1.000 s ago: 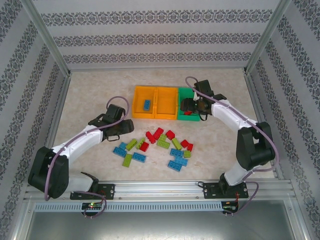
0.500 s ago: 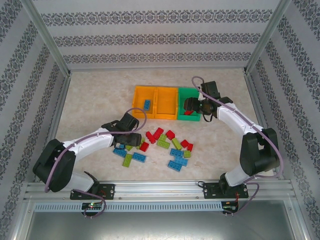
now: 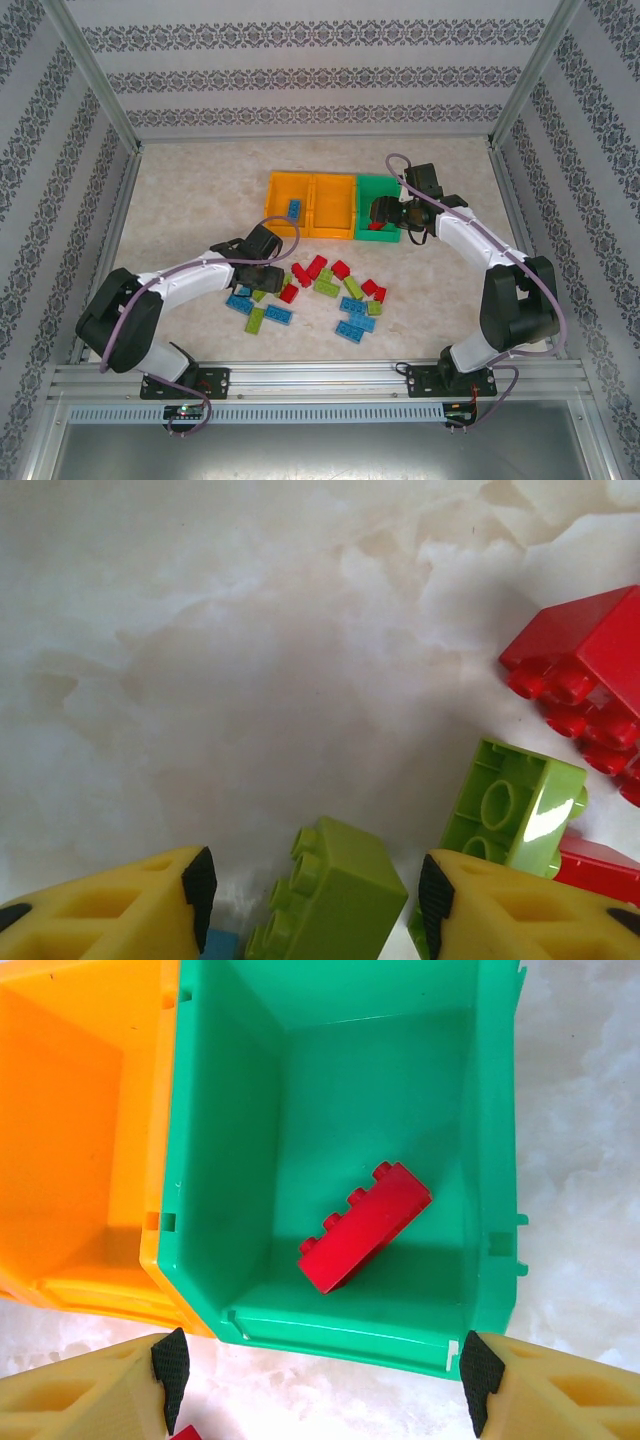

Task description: Sort the legos into containers by color

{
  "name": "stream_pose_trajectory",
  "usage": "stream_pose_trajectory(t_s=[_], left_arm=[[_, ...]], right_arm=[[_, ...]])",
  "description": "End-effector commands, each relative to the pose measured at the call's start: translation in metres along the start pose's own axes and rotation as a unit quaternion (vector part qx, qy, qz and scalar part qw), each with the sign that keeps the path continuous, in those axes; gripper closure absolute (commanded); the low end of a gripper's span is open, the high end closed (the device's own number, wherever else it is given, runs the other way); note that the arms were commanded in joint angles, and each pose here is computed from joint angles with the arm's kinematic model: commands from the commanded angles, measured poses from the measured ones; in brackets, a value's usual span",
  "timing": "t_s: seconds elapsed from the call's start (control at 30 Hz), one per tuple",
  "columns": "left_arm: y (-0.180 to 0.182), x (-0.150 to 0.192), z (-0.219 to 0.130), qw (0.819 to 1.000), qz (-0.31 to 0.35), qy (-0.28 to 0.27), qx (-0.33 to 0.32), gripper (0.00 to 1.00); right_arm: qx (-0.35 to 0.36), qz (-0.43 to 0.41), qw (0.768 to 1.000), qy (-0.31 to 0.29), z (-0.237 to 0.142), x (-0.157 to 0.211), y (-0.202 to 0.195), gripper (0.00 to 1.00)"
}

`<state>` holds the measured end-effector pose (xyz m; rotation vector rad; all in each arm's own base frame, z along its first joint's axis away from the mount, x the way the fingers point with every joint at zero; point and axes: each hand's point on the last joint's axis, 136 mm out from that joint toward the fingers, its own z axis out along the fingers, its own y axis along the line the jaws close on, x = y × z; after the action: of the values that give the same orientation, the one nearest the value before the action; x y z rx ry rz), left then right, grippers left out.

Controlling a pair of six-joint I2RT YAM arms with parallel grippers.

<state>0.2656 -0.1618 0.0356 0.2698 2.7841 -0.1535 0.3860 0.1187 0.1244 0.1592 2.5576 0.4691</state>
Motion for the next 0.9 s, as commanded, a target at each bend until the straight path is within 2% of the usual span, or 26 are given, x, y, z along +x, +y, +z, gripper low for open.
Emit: stream_pose_trajectory(t_s=[0.0, 0.4, 0.87], left_arm=[[0.005, 0.02, 0.012, 0.999, 0.02, 0.042, -0.017, 0.45], [0.01, 0.032, 0.015, 0.998, -0.001, 0.058, -0.024, 0.46], [0.018, 0.033, -0.013, 0.999, -0.02, 0.027, -0.03, 0.41]], right_arm=[[-0.003, -0.004, 1.0, -0.004, -0.008, 0.002, -0.002, 0.25], [-0.003, 0.001, 1.0, -0.004, -0.01, 0.004, -0.007, 0.25], [0.002, -0.016, 1.0, 0.003, -0.012, 0.011, -0.006, 0.26]])
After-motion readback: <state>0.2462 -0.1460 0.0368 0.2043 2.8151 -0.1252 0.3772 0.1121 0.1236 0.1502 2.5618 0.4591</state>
